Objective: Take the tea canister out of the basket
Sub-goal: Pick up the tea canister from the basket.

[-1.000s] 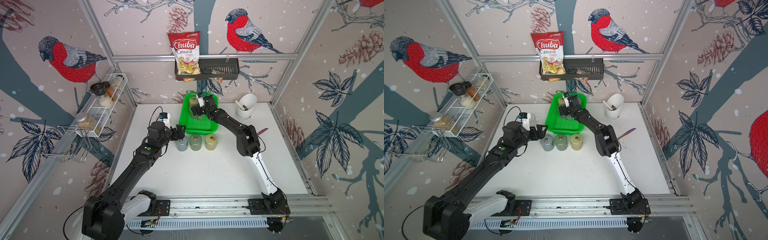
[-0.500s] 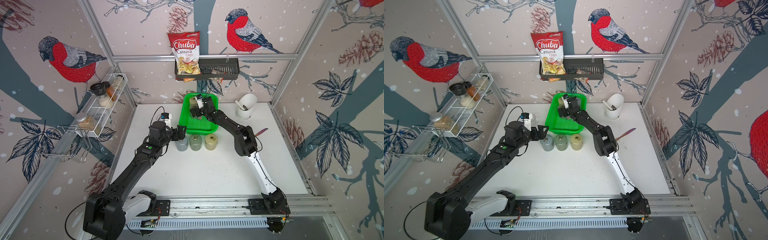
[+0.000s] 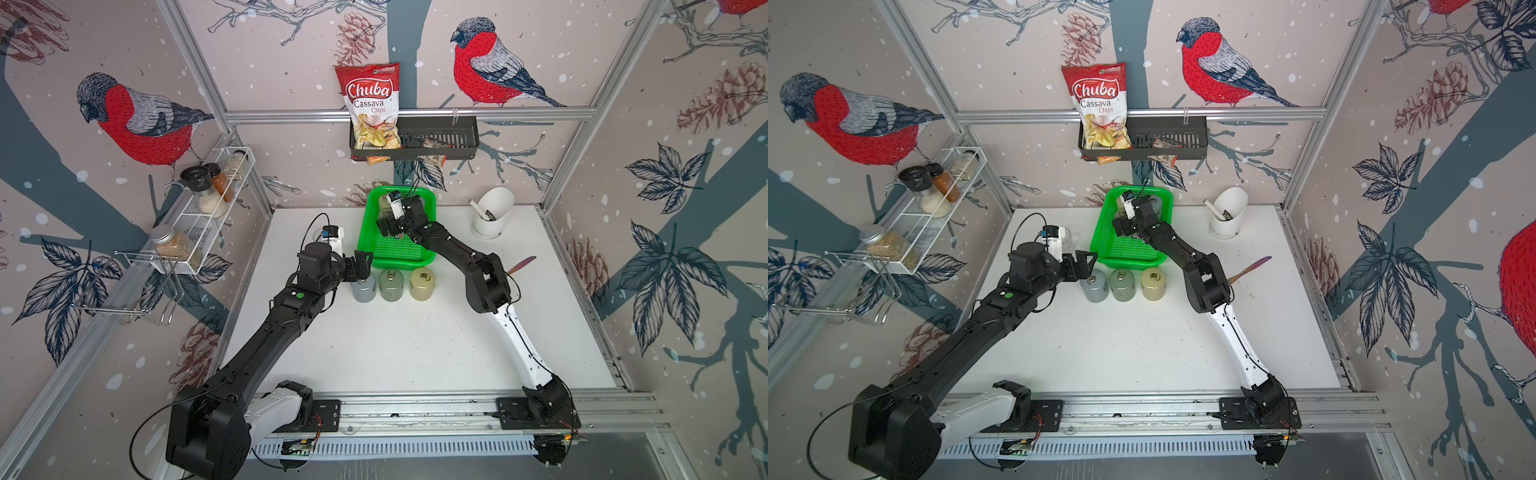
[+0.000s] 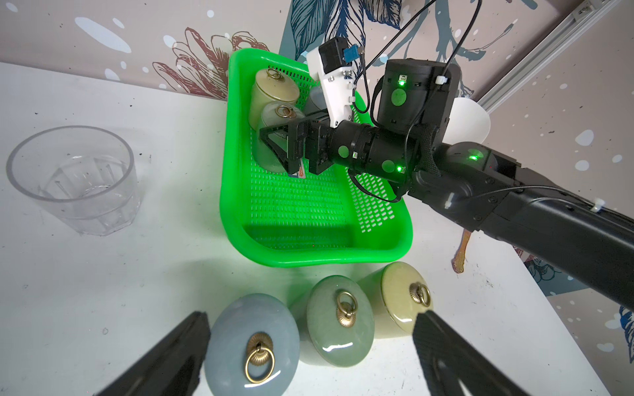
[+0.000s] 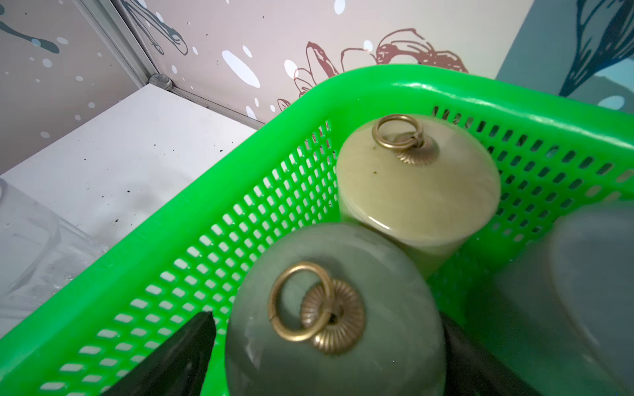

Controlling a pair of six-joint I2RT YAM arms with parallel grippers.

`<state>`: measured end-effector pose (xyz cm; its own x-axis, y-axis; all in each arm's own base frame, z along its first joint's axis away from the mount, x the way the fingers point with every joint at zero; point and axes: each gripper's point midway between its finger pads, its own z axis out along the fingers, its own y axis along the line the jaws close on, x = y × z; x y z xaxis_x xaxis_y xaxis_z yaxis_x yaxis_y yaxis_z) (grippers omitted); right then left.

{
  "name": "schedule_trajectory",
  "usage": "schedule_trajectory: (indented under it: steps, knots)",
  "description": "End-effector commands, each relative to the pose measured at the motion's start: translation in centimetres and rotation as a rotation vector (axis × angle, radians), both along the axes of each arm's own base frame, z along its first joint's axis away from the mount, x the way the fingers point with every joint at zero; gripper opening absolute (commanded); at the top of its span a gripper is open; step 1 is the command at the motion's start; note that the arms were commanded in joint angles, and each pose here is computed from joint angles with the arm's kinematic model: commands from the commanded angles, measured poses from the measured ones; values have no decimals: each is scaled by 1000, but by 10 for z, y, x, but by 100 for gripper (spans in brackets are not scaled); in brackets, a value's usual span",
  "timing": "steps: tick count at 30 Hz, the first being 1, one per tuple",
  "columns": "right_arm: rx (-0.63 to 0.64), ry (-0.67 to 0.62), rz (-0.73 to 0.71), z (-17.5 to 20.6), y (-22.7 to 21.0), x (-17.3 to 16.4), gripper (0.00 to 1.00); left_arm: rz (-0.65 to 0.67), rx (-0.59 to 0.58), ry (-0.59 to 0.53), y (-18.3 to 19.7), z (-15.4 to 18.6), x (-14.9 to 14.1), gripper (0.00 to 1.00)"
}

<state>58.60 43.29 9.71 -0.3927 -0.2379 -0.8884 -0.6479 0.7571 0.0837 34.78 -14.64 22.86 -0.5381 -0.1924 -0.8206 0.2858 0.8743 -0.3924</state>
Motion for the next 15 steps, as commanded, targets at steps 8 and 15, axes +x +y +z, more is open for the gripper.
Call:
schedule_trajectory:
  steps: [8, 15]
  knots:
    - [19, -31, 3, 4, 5, 5, 91, 2, 15, -42, 2, 7, 3, 97]
    - [0, -43, -10, 1, 2, 8, 79, 1, 16, -41, 2, 6, 3, 97]
